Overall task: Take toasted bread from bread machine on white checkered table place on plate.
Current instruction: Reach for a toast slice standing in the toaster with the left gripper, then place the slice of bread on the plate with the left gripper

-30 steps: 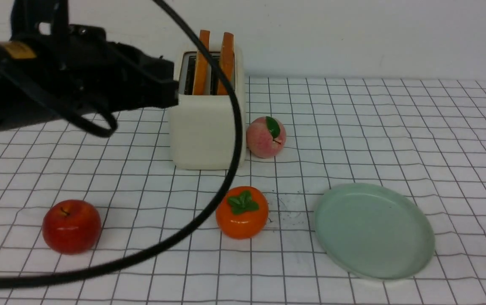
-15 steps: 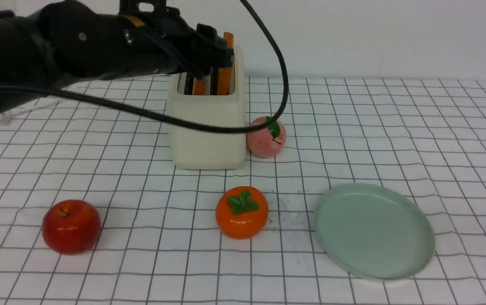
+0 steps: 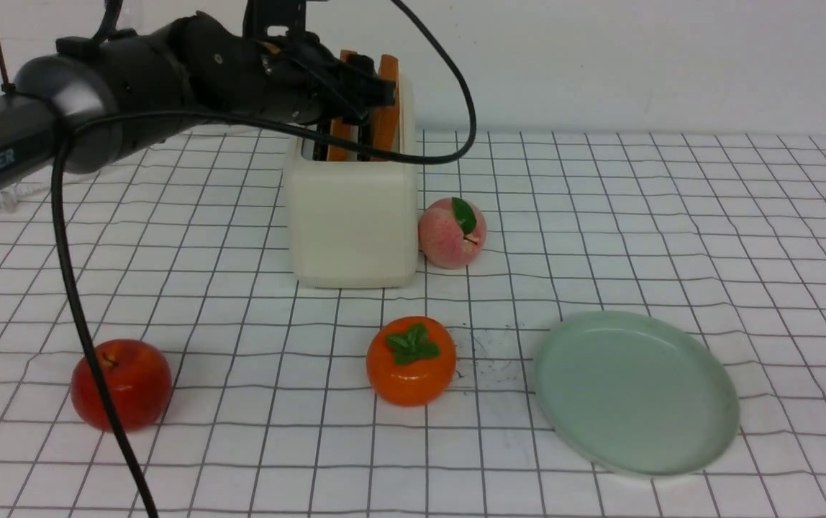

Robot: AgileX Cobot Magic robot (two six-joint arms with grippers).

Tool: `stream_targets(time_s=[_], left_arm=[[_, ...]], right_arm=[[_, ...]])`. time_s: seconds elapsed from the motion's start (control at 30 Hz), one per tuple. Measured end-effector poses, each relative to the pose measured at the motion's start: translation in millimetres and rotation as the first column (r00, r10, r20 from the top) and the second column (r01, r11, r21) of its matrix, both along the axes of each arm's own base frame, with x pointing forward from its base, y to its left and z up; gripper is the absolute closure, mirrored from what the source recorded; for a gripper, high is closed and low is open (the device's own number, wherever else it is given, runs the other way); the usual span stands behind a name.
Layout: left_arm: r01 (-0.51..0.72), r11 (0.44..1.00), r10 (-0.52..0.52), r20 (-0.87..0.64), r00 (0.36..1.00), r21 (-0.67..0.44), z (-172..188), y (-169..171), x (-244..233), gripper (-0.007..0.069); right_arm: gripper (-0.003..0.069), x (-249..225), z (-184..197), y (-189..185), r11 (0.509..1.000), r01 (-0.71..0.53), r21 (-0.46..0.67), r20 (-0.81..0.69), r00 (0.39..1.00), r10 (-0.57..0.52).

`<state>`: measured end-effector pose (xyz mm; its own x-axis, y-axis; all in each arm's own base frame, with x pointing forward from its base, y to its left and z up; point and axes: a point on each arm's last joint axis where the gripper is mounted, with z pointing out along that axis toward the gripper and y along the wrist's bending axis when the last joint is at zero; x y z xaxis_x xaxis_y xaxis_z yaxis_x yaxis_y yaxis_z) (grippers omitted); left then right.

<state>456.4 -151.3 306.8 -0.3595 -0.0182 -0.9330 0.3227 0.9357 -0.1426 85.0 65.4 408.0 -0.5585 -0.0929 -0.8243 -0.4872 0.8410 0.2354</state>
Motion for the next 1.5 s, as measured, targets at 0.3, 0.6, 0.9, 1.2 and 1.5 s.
stream_targets(time_s=[0.3,0.6,0.9,1.2,1.5], left_arm=[[-0.047,0.999,0.047,0.03,0.998,-0.002,-12,5,12,0.0195],[-0.067,0.998,0.067,0.031,0.997,0.008,-30,5,20,0.0512],[-0.068,0.996,0.077,0.212,0.974,-0.053,59,16,-14,0.0516],[0.219,0.966,-0.21,0.077,0.975,-0.135,160,12,-129,0.0516],[0.638,0.743,-0.659,-0.385,0.645,-0.203,60,-124,-172,0.0516]], right_arm=[[0.0645,0,0,0,1.0,0.0,0.0,0.0,1.0,0.0],[0.0638,0,1,0,1.0,0.001,0.006,0.009,1.0,-0.001],[0.0634,1,1,0,1.0,0.002,0.004,0.01,1.0,-0.002],[0.0634,3,1,-3,0.999,0.023,-0.037,0.037,0.999,-0.022],[0.0659,-5,-11,-9,0.991,0.013,-0.132,-0.093,0.995,-0.025]])
